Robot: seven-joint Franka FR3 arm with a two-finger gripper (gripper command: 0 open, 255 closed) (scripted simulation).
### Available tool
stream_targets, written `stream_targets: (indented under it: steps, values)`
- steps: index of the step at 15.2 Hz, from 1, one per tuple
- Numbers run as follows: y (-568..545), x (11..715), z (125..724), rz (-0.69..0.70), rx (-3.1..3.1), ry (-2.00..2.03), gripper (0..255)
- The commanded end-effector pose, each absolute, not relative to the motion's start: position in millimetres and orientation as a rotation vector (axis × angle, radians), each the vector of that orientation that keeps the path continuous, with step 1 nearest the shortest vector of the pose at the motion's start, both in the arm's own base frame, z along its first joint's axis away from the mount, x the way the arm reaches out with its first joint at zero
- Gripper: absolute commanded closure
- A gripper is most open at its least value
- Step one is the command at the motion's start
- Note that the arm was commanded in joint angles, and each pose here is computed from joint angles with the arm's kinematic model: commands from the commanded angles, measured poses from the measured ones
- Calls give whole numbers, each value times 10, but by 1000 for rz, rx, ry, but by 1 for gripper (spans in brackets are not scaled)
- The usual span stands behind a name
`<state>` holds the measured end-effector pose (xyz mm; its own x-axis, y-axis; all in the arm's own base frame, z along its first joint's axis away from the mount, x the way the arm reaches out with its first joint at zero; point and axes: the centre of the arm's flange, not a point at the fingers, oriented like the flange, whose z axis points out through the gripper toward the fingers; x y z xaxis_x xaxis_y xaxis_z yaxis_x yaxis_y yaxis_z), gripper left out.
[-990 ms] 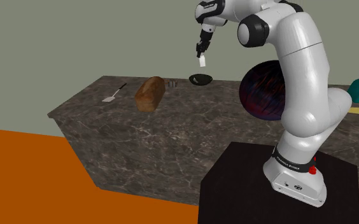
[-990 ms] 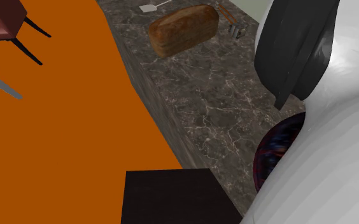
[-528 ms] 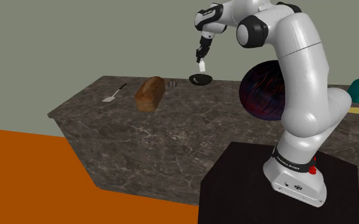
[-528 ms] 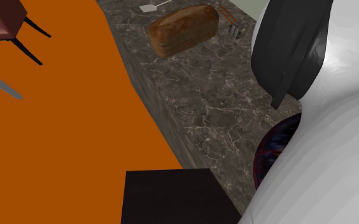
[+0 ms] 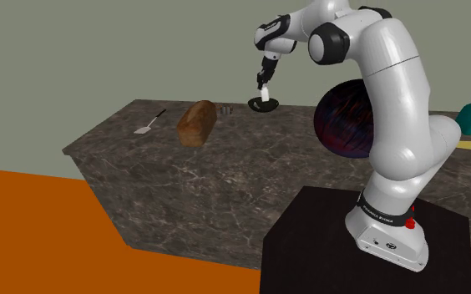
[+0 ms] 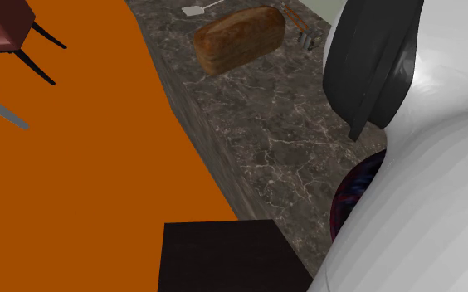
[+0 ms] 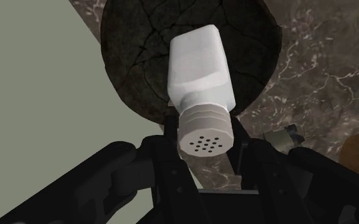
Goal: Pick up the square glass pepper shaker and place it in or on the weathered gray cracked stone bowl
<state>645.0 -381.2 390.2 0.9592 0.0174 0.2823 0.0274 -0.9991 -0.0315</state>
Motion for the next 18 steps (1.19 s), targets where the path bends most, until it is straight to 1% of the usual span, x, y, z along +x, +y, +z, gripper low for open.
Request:
stream_targets:
  steps: [1, 8, 9, 14, 18]
  values:
    - [-3813, 6445, 3818, -443, -3075, -35, 255]
    - [-3813, 6445, 3818, -443, -3075, -35, 255]
    - [-3813, 6445, 3818, -443, -3075, -35, 0]
    - [-3814, 6445, 3818, -443, -3075, -35, 0]
    - [-3832, 6304, 4297, -443, -3075, -35, 0]
